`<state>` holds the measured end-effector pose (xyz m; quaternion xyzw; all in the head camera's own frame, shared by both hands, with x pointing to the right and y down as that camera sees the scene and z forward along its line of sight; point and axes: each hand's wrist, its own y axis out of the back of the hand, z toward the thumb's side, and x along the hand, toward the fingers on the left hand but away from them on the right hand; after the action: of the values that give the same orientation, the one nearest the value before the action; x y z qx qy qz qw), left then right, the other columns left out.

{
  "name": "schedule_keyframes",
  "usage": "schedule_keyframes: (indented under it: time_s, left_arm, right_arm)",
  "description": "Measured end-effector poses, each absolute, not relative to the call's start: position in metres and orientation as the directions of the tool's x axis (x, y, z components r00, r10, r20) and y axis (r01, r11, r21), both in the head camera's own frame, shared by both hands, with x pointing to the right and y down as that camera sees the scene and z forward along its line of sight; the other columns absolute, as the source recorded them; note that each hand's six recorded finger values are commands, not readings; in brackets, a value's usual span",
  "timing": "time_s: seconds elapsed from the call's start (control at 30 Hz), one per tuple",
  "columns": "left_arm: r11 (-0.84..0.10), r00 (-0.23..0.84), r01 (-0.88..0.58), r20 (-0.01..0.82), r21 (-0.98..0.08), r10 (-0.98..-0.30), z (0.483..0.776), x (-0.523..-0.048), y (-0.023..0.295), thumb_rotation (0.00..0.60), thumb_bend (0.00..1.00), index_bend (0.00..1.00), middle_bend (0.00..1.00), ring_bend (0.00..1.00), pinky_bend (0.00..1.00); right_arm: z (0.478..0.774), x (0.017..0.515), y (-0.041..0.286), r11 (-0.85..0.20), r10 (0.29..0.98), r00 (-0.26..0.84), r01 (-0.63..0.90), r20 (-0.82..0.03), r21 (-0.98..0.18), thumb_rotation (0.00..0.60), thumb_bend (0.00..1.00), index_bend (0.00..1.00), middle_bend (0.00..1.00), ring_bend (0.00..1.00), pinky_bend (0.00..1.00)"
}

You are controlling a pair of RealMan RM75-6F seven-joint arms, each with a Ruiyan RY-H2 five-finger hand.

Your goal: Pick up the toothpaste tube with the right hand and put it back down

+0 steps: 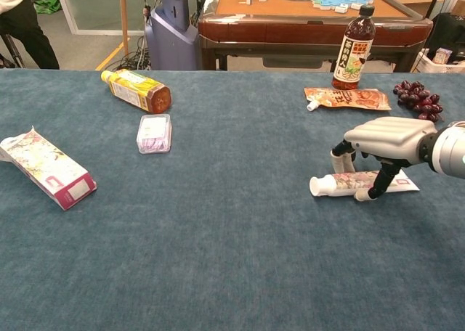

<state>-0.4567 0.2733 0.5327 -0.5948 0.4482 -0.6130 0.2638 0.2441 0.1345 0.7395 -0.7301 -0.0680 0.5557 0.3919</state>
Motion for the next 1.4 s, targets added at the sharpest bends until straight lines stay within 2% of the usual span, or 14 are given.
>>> schedule_keyframes:
  time_s: [0.17,0.33,0.43,0.63,1.0,1.17,1.4]
  left_arm:
    - [-0.460,-0.156,-0.209,0.494,-0.863,-0.856,0.533,-0.457,0.274,0.600,0.22,0.19,0.43,0.35,0.01]
    - [-0.465,-0.147,-0.208,0.498,-0.860,-0.855,0.533,-0.456,0.273,0.600,0.22,0.19,0.43,0.36,0.01]
    - [-0.476,-0.110,-0.192,0.501,-0.858,-0.858,0.533,-0.452,0.265,0.600,0.22,0.19,0.43,0.36,0.01]
    - [-0.511,0.001,-0.160,0.517,-0.845,-0.856,0.535,-0.436,0.242,0.600,0.22,0.19,0.43,0.36,0.01]
    - [-0.562,0.203,-0.093,0.537,-0.822,-0.819,0.545,-0.400,0.194,0.600,0.22,0.19,0.43,0.37,0.01]
    - [-0.585,0.278,-0.077,0.546,-0.807,-0.790,0.550,-0.383,0.179,0.600,0.22,0.17,0.44,0.39,0.01]
    - [-0.641,0.419,-0.023,0.575,-0.767,-0.703,0.562,-0.347,0.167,0.600,0.22,0.13,0.48,0.41,0.01]
  right_arm:
    - [0.741,0.243,0.133,-0.683,0.528,0.366,-0.352,-0.766,-0.639,0.600,0.42,0.51,0.53,0.33,0.31]
    - [0.742,0.241,0.132,-0.692,0.520,0.362,-0.351,-0.773,-0.630,0.600,0.64,0.59,0.58,0.39,0.32]
    - [0.739,0.237,0.127,-0.707,0.503,0.366,-0.348,-0.783,-0.616,0.600,0.73,0.64,0.62,0.45,0.34]
    - [0.723,0.222,0.109,-0.715,0.477,0.390,-0.349,-0.788,-0.606,0.600,0.81,0.72,0.67,0.54,0.39]
    - [0.683,0.185,0.086,-0.716,0.419,0.475,-0.351,-0.774,-0.604,0.600,0.85,0.74,0.69,0.56,0.42]
    - [0.665,0.167,0.085,-0.742,0.364,0.524,-0.337,-0.770,-0.580,0.600,0.85,0.74,0.69,0.57,0.42]
    - [0.645,0.139,0.084,-0.684,0.306,0.598,-0.403,-0.741,-0.608,0.600,0.85,0.74,0.69,0.59,0.42]
